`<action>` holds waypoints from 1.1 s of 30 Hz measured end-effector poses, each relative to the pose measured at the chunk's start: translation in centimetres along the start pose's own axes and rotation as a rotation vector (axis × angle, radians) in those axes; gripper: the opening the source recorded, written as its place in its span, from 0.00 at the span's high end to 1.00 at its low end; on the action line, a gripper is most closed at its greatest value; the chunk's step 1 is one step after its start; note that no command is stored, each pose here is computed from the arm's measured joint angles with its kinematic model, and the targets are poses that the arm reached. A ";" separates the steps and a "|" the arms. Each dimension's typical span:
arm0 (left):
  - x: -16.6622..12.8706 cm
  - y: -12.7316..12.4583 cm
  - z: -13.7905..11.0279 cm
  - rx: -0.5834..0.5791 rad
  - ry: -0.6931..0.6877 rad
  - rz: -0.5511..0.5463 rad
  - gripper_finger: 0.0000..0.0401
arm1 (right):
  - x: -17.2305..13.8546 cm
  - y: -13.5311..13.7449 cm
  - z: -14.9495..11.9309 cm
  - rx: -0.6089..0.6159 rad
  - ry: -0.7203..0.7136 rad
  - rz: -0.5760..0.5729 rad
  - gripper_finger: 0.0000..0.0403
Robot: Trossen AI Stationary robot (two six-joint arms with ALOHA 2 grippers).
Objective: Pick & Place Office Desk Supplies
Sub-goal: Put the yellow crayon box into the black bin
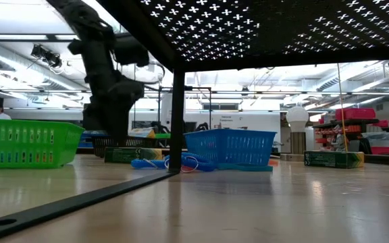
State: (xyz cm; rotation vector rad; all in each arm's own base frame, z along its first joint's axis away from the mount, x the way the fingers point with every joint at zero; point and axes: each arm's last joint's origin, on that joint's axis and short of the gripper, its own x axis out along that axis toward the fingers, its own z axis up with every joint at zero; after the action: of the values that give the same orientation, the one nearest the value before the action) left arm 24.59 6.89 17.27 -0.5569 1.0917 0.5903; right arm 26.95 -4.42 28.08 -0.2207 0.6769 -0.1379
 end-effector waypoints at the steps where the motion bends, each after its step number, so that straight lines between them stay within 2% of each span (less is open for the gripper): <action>1: 0.1 0.0 0.2 0.000 0.020 0.014 0.53 | 0.0 0.0 0.0 -0.004 0.004 0.001 0.43; 5: 0.2 -0.1 0.9 0.011 0.064 0.041 0.53 | 0.0 0.0 -0.1 -0.026 0.014 0.005 0.43; 9: 0.2 -0.6 1.6 0.007 0.049 0.027 0.52 | 0.0 0.1 -0.1 -0.041 0.014 0.007 0.43; 20: 2.3 -0.4 1.8 -0.022 0.136 0.014 0.51 | 0.0 0.2 -0.2 -0.042 0.018 0.039 0.43; 27: 2.7 -0.1 2.6 -0.007 0.099 -0.071 0.52 | -0.1 0.7 -0.1 -0.057 0.010 0.054 0.43; 33: 3.3 0.1 2.9 -0.009 0.121 -0.118 0.60 | -0.1 0.9 0.0 -0.068 0.008 0.059 0.43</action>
State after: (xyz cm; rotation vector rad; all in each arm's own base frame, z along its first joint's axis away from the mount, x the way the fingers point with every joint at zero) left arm 27.46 9.45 15.24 -0.6675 1.1619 0.4635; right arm 26.94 -3.51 27.88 -0.2648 0.6959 -0.0593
